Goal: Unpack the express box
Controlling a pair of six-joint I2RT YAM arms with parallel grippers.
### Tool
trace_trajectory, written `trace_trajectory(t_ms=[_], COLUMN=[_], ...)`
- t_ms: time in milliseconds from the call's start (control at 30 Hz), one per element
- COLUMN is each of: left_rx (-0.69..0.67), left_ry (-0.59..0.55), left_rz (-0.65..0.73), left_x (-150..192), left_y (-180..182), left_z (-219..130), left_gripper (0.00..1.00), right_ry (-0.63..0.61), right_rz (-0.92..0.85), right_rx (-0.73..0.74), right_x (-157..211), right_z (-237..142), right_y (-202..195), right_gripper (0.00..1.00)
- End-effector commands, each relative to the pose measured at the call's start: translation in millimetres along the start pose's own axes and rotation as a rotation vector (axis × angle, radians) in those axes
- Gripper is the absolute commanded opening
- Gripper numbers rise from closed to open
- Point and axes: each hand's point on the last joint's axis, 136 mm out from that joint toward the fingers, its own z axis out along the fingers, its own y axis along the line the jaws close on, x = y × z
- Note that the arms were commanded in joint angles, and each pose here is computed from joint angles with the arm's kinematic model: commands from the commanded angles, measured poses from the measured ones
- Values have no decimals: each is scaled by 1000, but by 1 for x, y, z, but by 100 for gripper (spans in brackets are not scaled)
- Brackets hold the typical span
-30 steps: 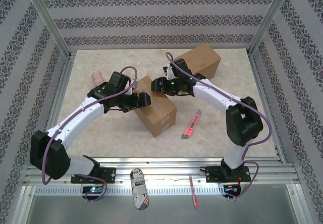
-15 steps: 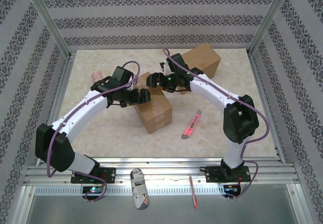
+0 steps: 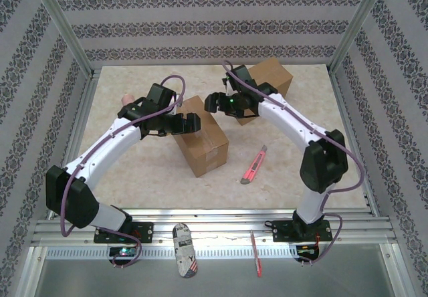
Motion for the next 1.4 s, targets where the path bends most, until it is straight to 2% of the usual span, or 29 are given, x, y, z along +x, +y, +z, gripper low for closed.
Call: trace_trajectory(t_ms=[0, 167, 333, 500, 667, 1000, 1367], left_rx=[5, 42, 64, 80, 66, 53, 49], left_ry=[-67, -110, -140, -156, -152, -132, -117], left_rz=[81, 127, 146, 161, 168, 176, 176], left_x=[-8, -12, -17, -18, -17, -14, -15], left_y=[-8, -17, -23, -28, -27, -25, -25], left_z=[-24, -35, -44, -53, -58, -57, -53], left_gripper=[94, 94, 95, 94, 93, 91, 90], right_ry=[-75, -90, -38, 45, 124, 196, 233], right_rz=[-7, 46, 154, 253, 349, 391, 414], right_rx=[132, 285, 414, 457, 442, 472, 514], right_x=[6, 45, 97, 142, 181, 203, 219], right_z=[-46, -80, -94, -81, -44, -3, 10], right_y=[-23, -63, -103, -122, -135, -143, -158], right_gripper=[79, 77, 76, 75, 72, 71, 68])
